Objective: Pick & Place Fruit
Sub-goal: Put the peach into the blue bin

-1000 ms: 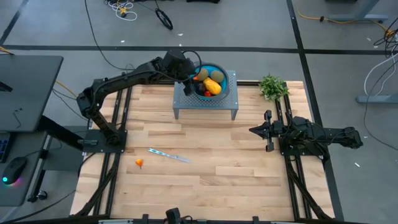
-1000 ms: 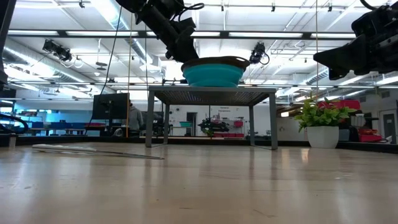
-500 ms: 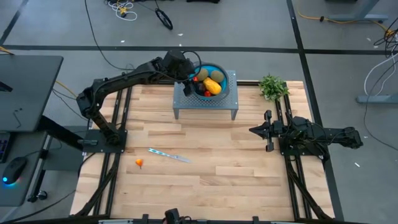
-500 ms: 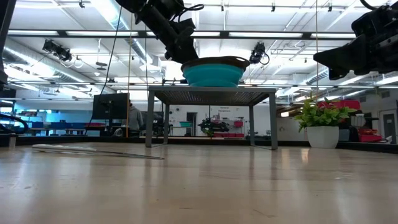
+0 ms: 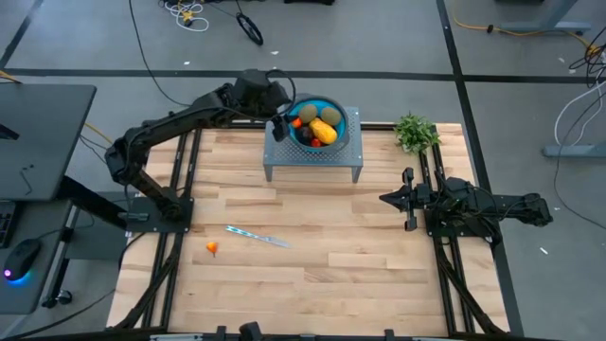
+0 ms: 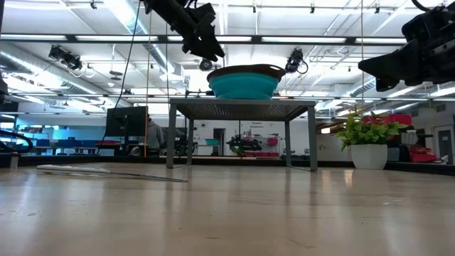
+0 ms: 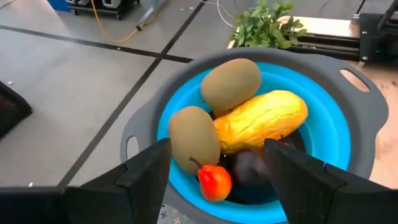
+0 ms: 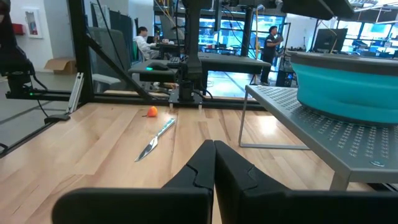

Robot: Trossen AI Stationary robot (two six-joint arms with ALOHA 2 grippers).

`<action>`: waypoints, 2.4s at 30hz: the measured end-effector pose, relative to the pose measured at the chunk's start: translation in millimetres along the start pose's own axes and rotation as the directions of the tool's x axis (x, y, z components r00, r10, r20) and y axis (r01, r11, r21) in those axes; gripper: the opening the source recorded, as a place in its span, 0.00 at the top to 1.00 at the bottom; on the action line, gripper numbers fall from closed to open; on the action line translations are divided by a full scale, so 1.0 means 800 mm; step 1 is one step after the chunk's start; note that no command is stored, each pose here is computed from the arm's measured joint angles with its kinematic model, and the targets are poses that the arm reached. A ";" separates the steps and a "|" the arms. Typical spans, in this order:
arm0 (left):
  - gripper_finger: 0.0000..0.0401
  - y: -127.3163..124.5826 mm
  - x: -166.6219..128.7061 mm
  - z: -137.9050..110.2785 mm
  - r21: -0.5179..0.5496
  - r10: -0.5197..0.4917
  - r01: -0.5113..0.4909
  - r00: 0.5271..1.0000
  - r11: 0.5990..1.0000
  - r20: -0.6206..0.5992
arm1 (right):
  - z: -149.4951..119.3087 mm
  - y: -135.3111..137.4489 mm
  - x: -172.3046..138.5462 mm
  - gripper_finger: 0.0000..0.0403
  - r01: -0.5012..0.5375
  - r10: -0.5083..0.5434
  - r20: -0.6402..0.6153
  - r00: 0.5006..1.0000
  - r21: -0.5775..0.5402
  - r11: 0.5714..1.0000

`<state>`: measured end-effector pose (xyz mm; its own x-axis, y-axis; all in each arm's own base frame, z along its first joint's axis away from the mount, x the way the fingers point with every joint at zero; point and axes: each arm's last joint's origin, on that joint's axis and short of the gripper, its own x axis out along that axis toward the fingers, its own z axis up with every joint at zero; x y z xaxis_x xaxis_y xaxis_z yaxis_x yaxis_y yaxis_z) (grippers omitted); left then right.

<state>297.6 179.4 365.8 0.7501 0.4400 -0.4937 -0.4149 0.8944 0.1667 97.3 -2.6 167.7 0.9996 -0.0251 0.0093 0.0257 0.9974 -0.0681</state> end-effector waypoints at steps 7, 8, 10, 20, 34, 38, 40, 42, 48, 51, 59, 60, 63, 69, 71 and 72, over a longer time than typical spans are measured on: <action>0.39 -0.001 -0.002 0.000 0.032 -0.010 0.010 1.000 0.999 0.000 | 0.000 0.000 0.000 0.98 0.000 0.000 0.000 1.000 0.000 1.000; 0.41 -0.002 -0.002 0.000 0.036 -0.011 0.011 1.000 0.999 0.000 | 0.000 0.000 0.000 0.98 -0.001 0.001 0.000 1.000 0.000 1.000; 0.45 -0.002 -0.002 0.001 0.043 -0.024 0.023 1.000 0.999 0.004 | 0.000 0.000 0.000 0.98 0.000 0.000 0.000 1.000 0.000 1.000; 0.65 -0.004 -0.002 0.002 0.040 -0.087 0.086 0.996 0.995 0.024 | 0.000 0.000 0.000 0.98 0.000 0.000 0.000 1.000 0.000 1.000; 0.81 -0.005 -0.002 0.002 0.038 -0.089 0.088 0.996 0.995 0.024 | 0.000 0.000 0.000 0.98 -0.001 0.001 0.000 1.000 0.000 1.000; 0.84 -0.005 -0.002 0.002 0.037 -0.089 0.088 0.996 0.995 0.024 | 0.000 0.000 0.000 0.98 0.000 0.000 0.000 1.000 0.000 1.000; 0.85 -0.005 -0.002 0.002 0.037 -0.088 0.087 0.996 0.996 0.024 | 0.000 0.000 0.000 0.98 0.000 0.000 0.000 1.000 0.000 1.000; 0.87 -0.005 -0.002 0.002 0.037 -0.088 0.087 0.996 0.996 0.024 | 0.000 0.000 0.000 0.98 -0.001 0.001 0.000 1.000 0.000 1.000; 0.90 -0.005 -0.002 0.002 0.037 -0.088 0.087 0.996 0.996 0.024 | 0.000 0.000 0.000 0.98 0.000 0.000 0.000 1.000 0.000 1.000; 0.91 -0.005 -0.002 0.002 0.037 -0.088 0.087 0.996 0.996 0.025 | 0.000 0.000 0.000 0.98 0.000 0.000 0.000 1.000 0.000 1.000; 0.94 -0.005 -0.002 0.002 0.037 -0.088 0.087 0.996 0.996 0.025 | 0.000 0.000 0.000 0.98 0.000 0.000 0.000 1.000 0.000 1.000; 0.94 -0.005 -0.002 0.002 0.037 -0.088 0.087 0.996 0.996 0.025 | 0.000 0.000 0.000 0.98 -0.001 0.001 0.000 1.000 0.000 1.000; 0.96 -0.005 -0.002 0.002 0.037 -0.088 0.087 0.996 0.996 0.025 | 0.000 0.000 0.000 0.98 0.000 0.000 0.000 1.000 0.000 1.000; 0.98 -0.005 -0.002 0.002 0.042 -0.089 0.087 0.996 0.995 0.025 | 0.000 0.000 0.000 0.98 0.000 0.000 0.000 1.000 0.000 1.000; 0.98 -0.005 -0.002 0.002 0.055 -0.089 0.087 0.996 0.995 0.024 | 0.000 0.000 0.000 0.98 0.000 0.000 0.000 1.000 0.000 1.000; 0.98 -0.005 -0.002 0.002 0.067 -0.091 0.089 0.996 0.994 0.025 | 0.000 0.000 0.000 0.98 0.000 0.000 0.000 1.000 0.000 1.000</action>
<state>298.9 175.4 367.3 0.7973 0.3587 -0.4855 -0.3111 0.9334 0.1787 97.3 -2.5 167.7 0.9996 -0.0248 0.0094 0.0254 0.9974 -0.0681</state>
